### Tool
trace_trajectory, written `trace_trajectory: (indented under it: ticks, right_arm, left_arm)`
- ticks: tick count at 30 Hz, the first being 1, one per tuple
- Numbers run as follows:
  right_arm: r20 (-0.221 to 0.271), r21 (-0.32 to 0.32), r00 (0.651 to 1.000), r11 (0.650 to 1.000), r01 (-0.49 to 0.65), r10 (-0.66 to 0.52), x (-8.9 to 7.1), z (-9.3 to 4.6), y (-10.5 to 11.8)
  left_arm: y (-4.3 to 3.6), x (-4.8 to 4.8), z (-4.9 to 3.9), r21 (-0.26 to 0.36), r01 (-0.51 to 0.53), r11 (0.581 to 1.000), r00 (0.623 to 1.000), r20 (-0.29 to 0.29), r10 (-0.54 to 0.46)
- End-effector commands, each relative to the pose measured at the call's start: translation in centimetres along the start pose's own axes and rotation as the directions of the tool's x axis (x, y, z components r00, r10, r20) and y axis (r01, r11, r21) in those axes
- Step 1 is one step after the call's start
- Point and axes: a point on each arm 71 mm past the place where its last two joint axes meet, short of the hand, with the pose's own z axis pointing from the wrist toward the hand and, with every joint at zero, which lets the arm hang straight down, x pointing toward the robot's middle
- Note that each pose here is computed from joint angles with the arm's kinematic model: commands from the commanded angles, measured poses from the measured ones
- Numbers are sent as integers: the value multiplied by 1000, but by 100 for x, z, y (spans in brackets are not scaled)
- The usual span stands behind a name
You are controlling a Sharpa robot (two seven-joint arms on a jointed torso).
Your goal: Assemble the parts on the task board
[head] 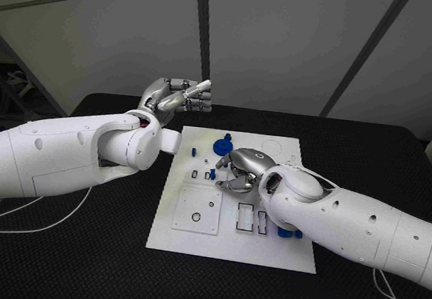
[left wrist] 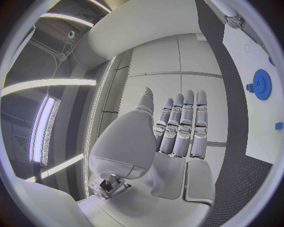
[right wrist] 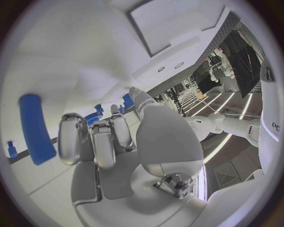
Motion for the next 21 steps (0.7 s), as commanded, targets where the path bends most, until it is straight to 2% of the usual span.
trace_trajectory:
  ticks: [1, 7, 10, 13, 16, 19, 21]
  right_arm:
    - [53, -6, 999, 1000, -4, 4, -52, -57, 12]
    - [108, -38, 994, 999, -25, 29, -134, -214, -2]
    - [154, -94, 984, 993, -74, 88, -219, -312, -7]
    - [177, -151, 970, 979, -140, 166, -321, -405, -33]
    - [178, -171, 948, 957, -234, 263, -464, -493, -109]
    - [148, -161, 914, 921, -355, 379, -637, -607, -234]
    - [128, -147, 887, 893, -426, 444, -734, -672, -319]
  left_arm:
    - [-3, -6, 6, -5, -19, 1000, 1000, -13, 19]
    - [13, -42, 17, -21, -58, 998, 998, -25, 57]
    - [33, -60, 26, -41, -93, 995, 995, -44, 91]
    - [63, -77, 36, -71, -147, 987, 987, -77, 141]
    - [115, -99, 47, -120, -222, 968, 970, -131, 206]
    - [199, -114, 44, -199, -333, 922, 930, -229, 286]
    - [247, -103, 35, -233, -418, 878, 888, -309, 340]
